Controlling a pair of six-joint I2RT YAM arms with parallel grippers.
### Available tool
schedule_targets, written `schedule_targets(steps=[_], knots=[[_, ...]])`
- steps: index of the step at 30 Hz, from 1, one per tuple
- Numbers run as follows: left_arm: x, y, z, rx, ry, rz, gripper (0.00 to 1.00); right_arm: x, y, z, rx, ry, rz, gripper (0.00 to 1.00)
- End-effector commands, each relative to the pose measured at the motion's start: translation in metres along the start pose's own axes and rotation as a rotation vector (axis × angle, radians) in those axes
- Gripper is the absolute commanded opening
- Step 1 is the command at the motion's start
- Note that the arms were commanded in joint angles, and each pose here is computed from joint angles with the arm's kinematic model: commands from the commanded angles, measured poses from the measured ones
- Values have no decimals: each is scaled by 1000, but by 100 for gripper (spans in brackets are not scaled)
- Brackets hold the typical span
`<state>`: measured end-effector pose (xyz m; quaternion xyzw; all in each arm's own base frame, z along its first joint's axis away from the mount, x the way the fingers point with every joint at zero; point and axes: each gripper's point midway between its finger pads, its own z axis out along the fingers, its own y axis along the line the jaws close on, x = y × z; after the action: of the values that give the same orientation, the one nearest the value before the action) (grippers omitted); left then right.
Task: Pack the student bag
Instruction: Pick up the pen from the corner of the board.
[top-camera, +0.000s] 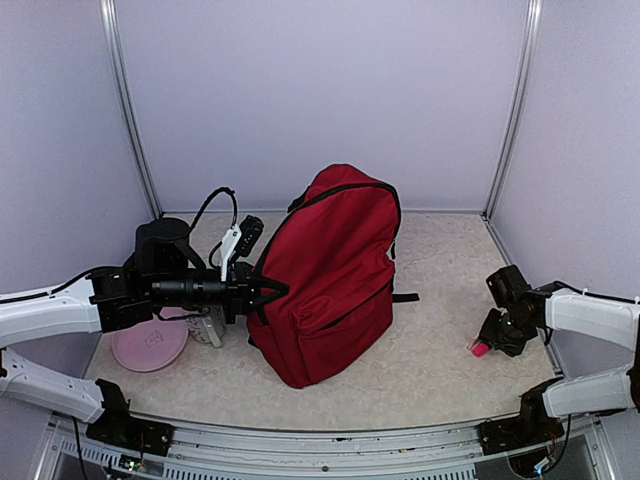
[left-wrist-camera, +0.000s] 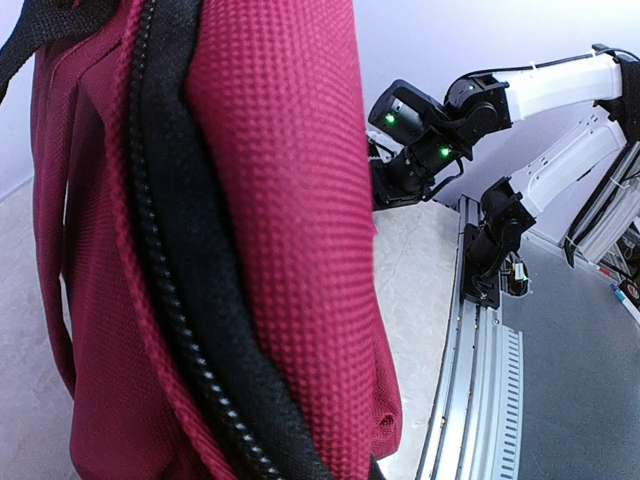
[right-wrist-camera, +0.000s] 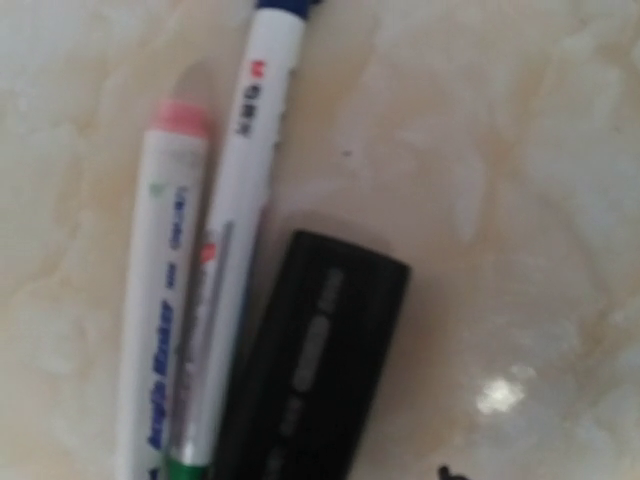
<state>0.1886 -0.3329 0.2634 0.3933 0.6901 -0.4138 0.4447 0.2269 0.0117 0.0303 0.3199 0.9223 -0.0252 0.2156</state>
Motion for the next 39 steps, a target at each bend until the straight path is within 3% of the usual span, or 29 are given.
schedule_targets(steps=[1,10,20,26,34,39], knots=[[-15,-2,-2,9,-33,10,0,1,0,7,-11,5,-7,56],[-15,-2,-2,8,-33,9,0,7,5,13,-42,30,-36,54],[-16,-2,-3,10,-36,10,0,17,11,13,-112,57,-74,24],[-17,-3,-3,12,-40,12,0,26,21,12,-179,99,-121,20],[-18,-3,-4,10,-41,13,0,41,55,-3,-404,160,-229,0],[-17,-2,-4,6,-40,12,0,45,69,-20,-535,157,-245,0]])
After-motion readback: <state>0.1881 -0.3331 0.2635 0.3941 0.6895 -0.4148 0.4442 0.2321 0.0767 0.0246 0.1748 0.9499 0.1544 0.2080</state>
